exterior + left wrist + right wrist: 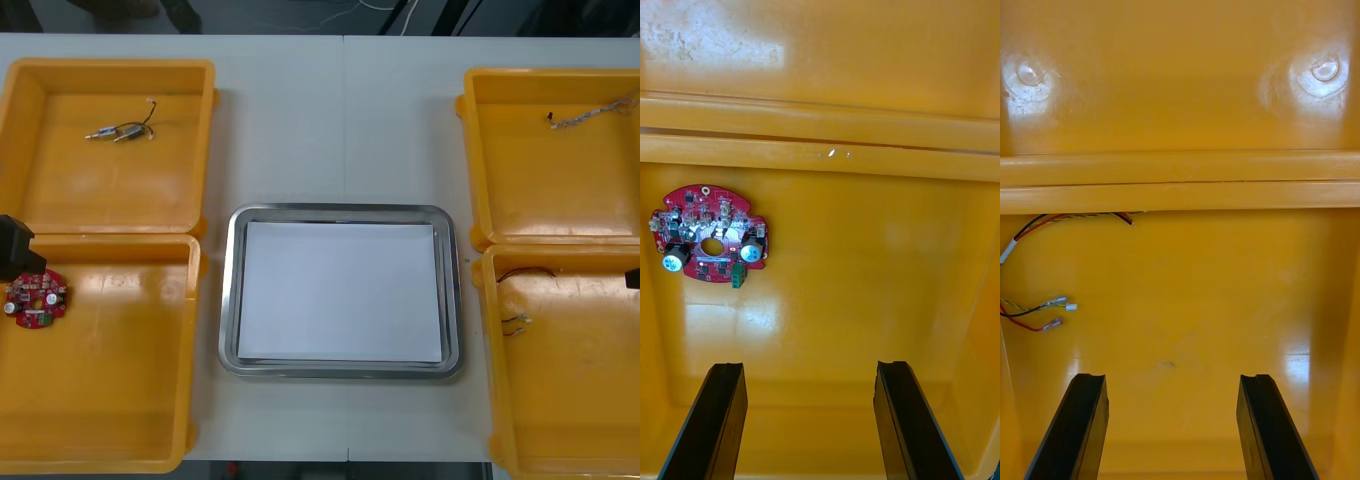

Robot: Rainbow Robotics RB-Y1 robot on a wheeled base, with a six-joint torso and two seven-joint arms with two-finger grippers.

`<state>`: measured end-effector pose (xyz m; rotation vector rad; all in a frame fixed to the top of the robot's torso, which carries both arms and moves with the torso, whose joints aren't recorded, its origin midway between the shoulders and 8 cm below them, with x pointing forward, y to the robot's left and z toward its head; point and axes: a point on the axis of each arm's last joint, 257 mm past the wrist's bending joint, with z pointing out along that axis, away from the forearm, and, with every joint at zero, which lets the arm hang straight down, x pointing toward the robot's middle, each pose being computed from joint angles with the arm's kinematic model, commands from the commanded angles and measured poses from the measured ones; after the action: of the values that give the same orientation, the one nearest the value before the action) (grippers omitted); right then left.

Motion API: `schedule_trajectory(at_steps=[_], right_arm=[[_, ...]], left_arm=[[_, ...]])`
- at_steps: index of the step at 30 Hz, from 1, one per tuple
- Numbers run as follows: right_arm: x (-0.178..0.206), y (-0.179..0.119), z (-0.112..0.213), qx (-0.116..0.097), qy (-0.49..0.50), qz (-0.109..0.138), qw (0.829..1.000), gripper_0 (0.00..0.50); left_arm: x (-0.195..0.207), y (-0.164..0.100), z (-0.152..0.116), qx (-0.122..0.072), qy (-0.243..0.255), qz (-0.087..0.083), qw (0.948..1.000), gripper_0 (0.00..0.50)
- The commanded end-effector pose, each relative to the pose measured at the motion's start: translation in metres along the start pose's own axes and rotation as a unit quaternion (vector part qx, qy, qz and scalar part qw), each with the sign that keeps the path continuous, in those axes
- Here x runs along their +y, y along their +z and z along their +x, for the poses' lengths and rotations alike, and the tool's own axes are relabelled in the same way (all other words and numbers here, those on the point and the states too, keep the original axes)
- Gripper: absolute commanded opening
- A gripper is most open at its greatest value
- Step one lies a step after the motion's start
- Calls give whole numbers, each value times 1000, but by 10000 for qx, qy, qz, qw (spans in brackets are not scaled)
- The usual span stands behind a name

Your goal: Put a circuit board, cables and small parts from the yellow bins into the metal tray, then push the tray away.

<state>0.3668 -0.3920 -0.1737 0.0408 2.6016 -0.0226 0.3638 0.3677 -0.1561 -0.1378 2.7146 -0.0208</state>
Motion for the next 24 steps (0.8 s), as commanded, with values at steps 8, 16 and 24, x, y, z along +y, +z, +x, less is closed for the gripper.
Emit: schedule_trajectory(at_steps=[8,16,24], right_arm=[[-15,-7,1,6,175,178,9997,500],[-15,-7,1,6,175,178,9997,500],[-15,-7,1,6,175,178,9997,500]], left_arm=[[16,-13,-2,-102,436,-258,9987,500],[16,-13,-2,-102,436,-258,9987,500],[16,-13,-2,-102,436,-258,9987,500]])
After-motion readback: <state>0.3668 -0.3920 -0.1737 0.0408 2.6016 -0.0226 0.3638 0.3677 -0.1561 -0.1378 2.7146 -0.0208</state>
